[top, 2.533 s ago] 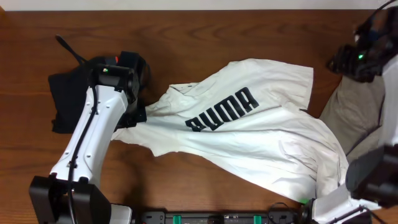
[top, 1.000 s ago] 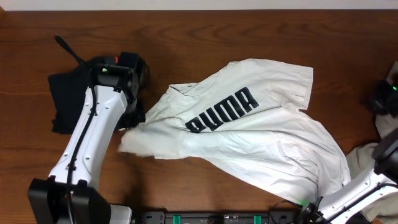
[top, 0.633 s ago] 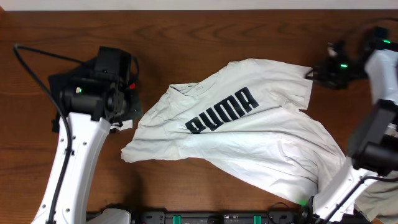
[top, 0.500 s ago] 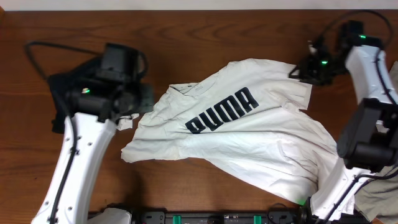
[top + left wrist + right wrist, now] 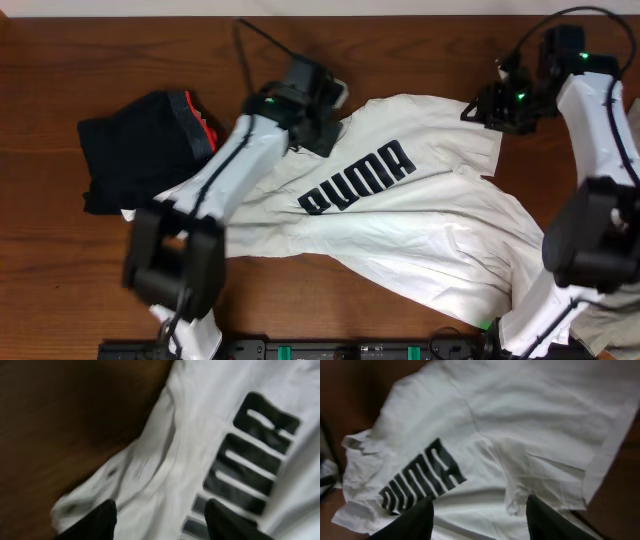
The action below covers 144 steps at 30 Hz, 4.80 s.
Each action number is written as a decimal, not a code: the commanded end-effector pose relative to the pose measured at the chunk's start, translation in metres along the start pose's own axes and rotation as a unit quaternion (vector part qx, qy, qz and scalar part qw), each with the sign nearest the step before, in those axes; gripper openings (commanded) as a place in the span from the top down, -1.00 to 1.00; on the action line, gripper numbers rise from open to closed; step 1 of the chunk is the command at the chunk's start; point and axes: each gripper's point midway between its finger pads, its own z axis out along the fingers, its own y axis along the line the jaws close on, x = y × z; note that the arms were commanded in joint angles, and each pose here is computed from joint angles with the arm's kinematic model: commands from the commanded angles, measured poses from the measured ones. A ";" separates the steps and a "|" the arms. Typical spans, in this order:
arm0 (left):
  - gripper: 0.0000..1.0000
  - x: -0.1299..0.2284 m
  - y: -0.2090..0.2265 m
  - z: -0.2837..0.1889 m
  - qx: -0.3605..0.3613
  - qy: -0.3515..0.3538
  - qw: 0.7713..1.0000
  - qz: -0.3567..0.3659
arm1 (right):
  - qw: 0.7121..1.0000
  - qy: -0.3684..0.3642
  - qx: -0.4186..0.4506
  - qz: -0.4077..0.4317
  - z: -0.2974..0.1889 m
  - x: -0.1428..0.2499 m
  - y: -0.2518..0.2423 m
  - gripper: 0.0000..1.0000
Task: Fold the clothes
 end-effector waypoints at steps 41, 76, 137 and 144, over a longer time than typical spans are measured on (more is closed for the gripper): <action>0.70 0.031 0.208 0.056 -0.206 -0.031 0.956 -0.208 | 0.988 -0.009 0.138 -0.066 -0.015 0.032 0.017 -0.47; -0.29 0.039 0.120 -0.225 -0.214 -0.099 0.950 -0.206 | 0.974 0.099 0.191 0.070 0.083 0.167 -0.116 0.67; -0.19 0.135 0.049 -0.004 -0.001 0.259 0.955 -0.144 | 0.995 -0.085 0.000 0.048 -0.015 0.006 -0.044 -0.28; -0.10 0.164 0.048 0.021 0.004 0.310 0.937 -0.160 | 0.995 -0.083 0.000 0.049 -0.015 0.007 -0.044 -0.28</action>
